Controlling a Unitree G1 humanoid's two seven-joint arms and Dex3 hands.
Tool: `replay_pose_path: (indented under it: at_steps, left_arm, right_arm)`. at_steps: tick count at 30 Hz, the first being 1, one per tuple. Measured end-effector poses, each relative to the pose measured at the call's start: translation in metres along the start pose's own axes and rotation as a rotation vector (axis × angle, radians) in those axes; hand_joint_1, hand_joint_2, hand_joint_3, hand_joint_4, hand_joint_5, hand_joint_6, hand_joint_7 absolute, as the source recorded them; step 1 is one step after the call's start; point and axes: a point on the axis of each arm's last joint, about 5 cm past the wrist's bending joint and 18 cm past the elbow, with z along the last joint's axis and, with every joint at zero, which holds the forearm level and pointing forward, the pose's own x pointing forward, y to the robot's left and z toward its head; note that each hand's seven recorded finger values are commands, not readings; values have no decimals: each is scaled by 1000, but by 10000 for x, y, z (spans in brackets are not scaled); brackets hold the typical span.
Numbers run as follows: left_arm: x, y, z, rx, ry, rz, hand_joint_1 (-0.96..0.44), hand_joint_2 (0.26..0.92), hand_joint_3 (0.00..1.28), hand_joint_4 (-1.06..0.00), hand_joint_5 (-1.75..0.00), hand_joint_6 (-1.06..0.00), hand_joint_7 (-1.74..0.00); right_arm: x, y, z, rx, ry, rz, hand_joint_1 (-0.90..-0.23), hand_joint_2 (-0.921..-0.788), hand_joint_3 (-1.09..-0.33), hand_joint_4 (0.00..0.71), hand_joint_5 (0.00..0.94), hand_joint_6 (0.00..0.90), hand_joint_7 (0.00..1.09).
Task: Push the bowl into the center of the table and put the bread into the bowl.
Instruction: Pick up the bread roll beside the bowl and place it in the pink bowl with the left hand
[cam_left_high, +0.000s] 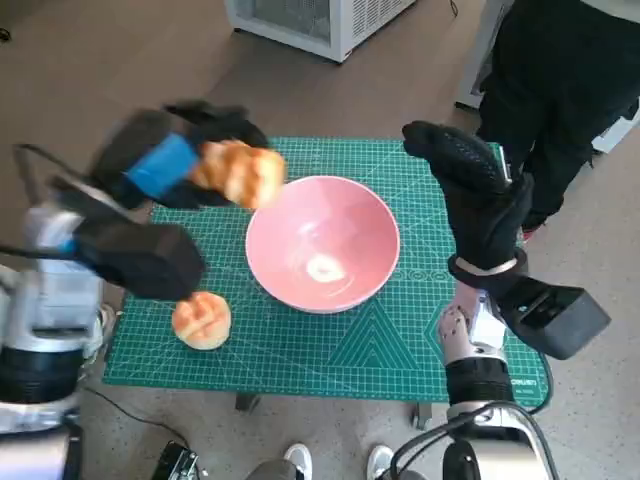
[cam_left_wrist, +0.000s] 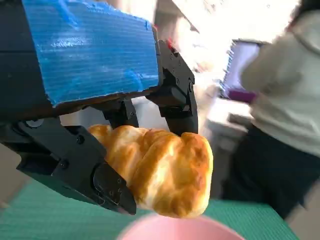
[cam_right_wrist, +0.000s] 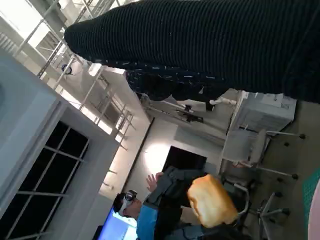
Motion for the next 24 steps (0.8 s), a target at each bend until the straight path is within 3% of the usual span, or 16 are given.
replay_pose_path:
  at_steps: [13, 17, 19, 20, 22, 23, 24]
  left_arm:
    - [245, -362, 57, 7, -4, -143, 3, 920, 13, -808, -1031, -633, -1164]
    - [297, -450, 52, -3, 4, -177, 3, 921, 69, -751, -1146, -567, -1172]
    - [311, -499, 50, -11, 11, -195, 176, 921, 121, -657, -1244, -494, -861]
    - [317, -520, 52, -15, 13, -203, 180, 882, 127, -532, -1093, -445, -653]
    - [324, -546, 61, -22, 22, -221, 72, 790, 86, -333, -485, -342, -303]
    - [327, -555, 66, -22, 29, -232, 22, 764, 66, -267, -312, -309, -199]
    - [329, -560, 70, -21, 34, -239, -2, 754, 59, -239, -250, -295, -161]
  right_arm:
    - [-28, -21, 13, -10, 0, -4, -726, -921, -834, 217, 1, 61, 529]
    - [-28, -24, 18, -12, -3, -5, -728, -921, -833, 217, 2, 62, 527]
    - [-29, -26, 21, -13, -5, -5, -729, -921, -832, 218, 2, 62, 526]
    - [-31, -28, 23, -14, -6, -6, -730, -921, -832, 218, 2, 62, 525]
    - [-38, -31, 25, -16, -6, -8, -731, -921, -831, 218, 2, 63, 523]
    - [-43, -32, 26, -16, -6, -9, -731, -921, -831, 218, 2, 63, 523]
    - [-46, -32, 27, -17, -6, -10, -732, -921, -831, 218, 2, 63, 522]
